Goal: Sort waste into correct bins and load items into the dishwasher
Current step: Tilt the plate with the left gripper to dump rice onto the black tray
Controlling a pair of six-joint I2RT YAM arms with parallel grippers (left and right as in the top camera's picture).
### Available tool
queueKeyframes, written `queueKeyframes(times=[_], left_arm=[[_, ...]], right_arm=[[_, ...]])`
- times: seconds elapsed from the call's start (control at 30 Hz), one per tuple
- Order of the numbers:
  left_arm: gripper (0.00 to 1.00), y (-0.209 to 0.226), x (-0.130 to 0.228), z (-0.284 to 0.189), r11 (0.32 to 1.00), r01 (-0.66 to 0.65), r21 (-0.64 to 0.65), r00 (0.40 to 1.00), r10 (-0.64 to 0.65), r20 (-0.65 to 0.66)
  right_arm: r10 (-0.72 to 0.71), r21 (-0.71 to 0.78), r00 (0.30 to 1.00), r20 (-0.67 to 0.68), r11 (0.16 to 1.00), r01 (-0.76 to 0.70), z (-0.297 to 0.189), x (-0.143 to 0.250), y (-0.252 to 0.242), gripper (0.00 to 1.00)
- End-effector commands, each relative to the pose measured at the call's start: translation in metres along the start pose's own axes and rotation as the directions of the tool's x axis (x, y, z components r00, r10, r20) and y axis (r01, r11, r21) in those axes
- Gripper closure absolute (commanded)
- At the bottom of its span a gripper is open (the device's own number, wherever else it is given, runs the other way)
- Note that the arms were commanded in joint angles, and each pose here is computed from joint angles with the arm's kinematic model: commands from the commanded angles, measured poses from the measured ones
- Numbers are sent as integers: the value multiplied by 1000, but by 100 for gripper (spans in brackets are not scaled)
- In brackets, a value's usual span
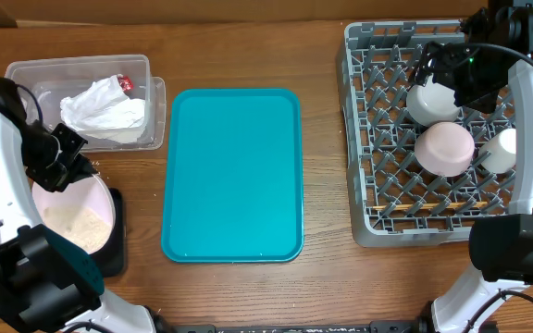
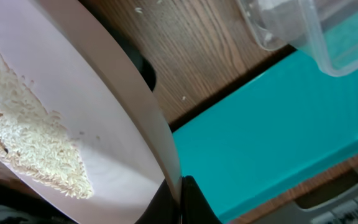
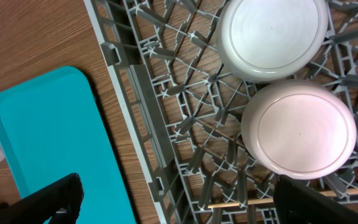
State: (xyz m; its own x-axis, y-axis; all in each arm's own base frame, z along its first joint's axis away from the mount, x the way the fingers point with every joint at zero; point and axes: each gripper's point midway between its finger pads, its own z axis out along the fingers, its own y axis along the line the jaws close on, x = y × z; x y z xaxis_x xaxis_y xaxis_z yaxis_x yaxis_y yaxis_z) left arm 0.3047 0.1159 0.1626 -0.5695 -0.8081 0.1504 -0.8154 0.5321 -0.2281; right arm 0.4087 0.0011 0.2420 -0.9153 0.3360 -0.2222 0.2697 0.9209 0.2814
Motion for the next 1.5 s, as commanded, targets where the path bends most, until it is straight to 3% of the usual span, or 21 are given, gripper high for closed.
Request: queueKeyframes(times=[0.0,0.5,0.73,1.03,1.3,1.37,1.47], left_arm=[[96,0,-7,-8,997,-5,80,1000,6,-7],[96,33,-38,-10,946,96,310,995,-96,-13],[96,28,-43,-34,840,46,541,999,-53,-3],[96,51,-48,-50,778,118,617,991,-136,-18],[96,43,-49,-57,741,89,665,993,-115,-5],[96,48,-63,-54,766,56,641,991,-122,59],[96,49,-57,-52,764,125,633,987,-161,0]], right_arm=[[-7,-18,999,54,1000,8,-18,-3,5,0],[-7,-18,999,54,1000,8,-18,-3,5,0],[-7,-18,999,54,1000,8,-18,-3,5,0],[-7,-18,999,54,1000,8,-18,-3,5,0],[-7,-18,999,54,1000,8,-18,-3,5,0],[-6,-18,999,54,1000,7,-18,-3,5,0],[-7,-18,999,54,1000,8,-18,-3,5,0]])
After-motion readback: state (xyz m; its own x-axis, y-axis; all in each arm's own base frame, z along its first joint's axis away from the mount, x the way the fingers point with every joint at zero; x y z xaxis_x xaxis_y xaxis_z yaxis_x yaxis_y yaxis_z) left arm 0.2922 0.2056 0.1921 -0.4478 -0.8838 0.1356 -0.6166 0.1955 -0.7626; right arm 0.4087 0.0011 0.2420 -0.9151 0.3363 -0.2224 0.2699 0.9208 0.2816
